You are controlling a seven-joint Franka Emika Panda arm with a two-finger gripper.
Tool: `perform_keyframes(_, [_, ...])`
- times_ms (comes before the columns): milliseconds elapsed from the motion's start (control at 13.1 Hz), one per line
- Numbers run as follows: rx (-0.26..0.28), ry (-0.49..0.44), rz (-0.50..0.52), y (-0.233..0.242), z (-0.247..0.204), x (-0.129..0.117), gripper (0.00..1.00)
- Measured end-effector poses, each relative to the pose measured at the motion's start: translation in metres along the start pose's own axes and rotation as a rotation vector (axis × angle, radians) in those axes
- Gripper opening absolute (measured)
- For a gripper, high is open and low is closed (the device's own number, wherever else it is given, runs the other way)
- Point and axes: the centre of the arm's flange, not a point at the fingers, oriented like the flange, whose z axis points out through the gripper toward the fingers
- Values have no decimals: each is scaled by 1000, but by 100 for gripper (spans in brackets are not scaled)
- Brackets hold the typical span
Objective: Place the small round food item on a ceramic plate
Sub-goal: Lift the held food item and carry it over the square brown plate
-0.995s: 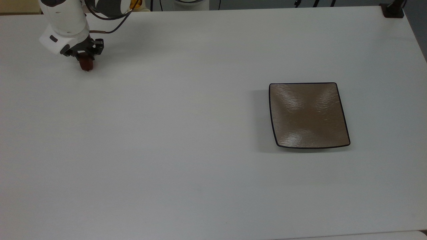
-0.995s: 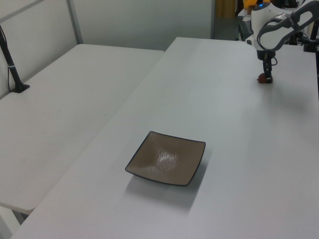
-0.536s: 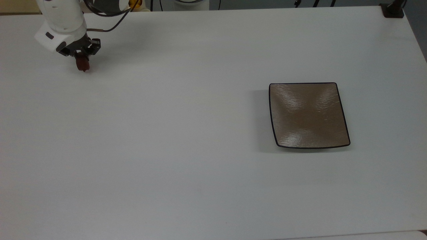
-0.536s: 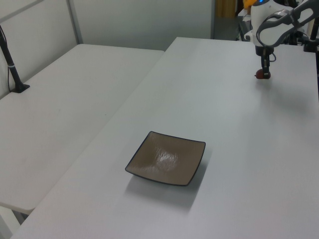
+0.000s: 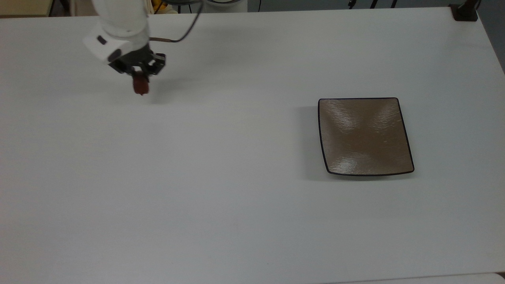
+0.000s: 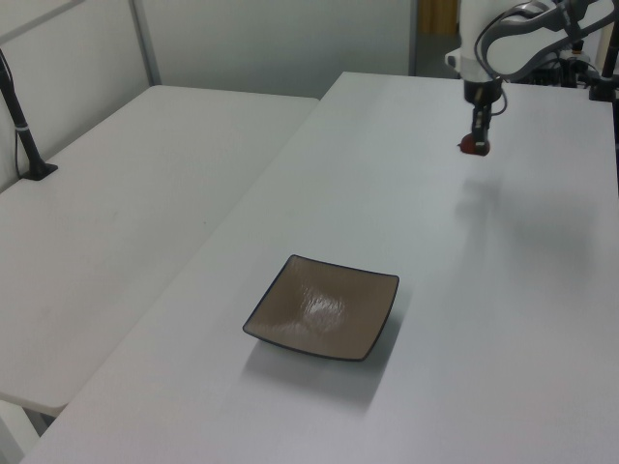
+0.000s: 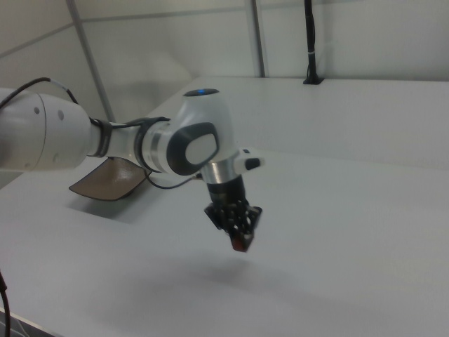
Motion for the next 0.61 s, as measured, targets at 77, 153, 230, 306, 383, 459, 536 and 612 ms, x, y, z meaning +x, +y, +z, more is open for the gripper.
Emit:
perform_keyframes(77, [6, 5, 31, -18, -3, 5, 29])
perform_keyframes(153, [18, 12, 63, -40, -6, 11, 29])
perform_keyframes(230, [33, 17, 87, -61, -8, 15, 29])
perform_keyframes(306, [56, 24, 112, -91, -13, 20, 29])
perform_keyframes(383, [76, 29, 133, -109, -17, 23, 29])
perform_keyframes(459, [99, 36, 156, -127, -23, 26, 29])
perform_keyframes(536, [132, 49, 189, -152, -34, 31, 29])
perform_keyframes(612, [161, 56, 220, -166, -42, 34, 29])
